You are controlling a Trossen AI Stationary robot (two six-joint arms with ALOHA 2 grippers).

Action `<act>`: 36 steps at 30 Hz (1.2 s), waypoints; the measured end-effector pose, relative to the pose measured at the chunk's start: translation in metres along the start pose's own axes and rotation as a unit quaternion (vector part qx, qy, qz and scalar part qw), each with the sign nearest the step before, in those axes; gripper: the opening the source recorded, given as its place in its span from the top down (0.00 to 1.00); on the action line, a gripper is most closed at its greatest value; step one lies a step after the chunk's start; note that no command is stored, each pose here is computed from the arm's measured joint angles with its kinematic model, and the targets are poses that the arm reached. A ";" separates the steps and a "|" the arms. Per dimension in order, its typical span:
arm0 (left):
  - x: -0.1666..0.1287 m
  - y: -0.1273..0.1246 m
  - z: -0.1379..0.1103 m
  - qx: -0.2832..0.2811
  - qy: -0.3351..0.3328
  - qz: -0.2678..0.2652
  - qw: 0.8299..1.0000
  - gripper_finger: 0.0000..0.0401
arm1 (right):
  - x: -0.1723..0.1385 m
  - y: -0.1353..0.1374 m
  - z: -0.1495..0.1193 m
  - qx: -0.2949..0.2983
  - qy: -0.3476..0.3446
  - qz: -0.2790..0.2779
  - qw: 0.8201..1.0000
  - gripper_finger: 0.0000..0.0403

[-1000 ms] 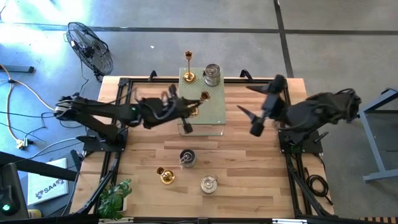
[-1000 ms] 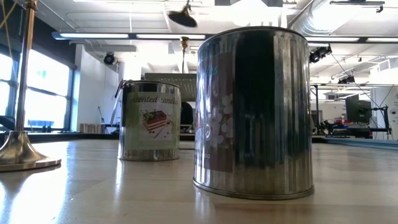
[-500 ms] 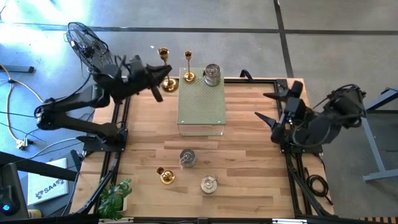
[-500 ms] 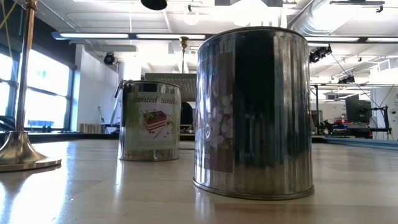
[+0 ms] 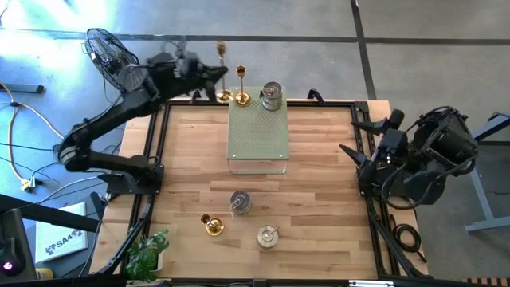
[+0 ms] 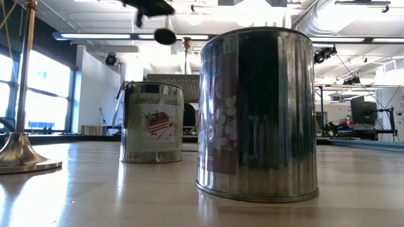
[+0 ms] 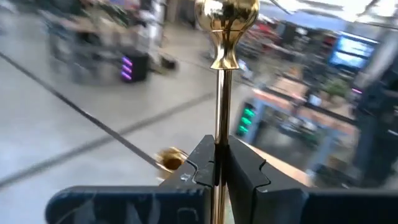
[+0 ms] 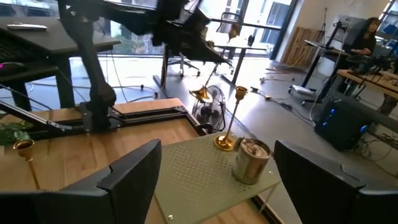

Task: Pick & Place candle stick holders
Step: Put the right gold candle holder on the shelf aligned with the other gold candle holder

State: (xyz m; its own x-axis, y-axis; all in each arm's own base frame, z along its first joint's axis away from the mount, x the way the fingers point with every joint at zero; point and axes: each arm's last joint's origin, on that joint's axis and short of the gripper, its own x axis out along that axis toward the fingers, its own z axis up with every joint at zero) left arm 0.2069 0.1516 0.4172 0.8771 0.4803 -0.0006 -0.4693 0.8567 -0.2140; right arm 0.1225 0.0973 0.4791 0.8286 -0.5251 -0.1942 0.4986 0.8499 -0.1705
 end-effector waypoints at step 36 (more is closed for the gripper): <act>0.017 -0.021 -0.108 0.050 -0.069 -0.093 0.992 0.97 | -0.005 -0.006 -0.027 0.029 -0.029 -0.002 0.999 0.24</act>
State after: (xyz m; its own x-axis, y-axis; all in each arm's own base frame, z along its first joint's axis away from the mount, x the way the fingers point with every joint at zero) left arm 0.2424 0.1212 0.3158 0.9306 0.3271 0.1646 -0.3141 0.9441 -0.1000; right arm 0.1084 0.0938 0.4550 0.8392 -0.5260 -0.1381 0.5140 0.8501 -0.1147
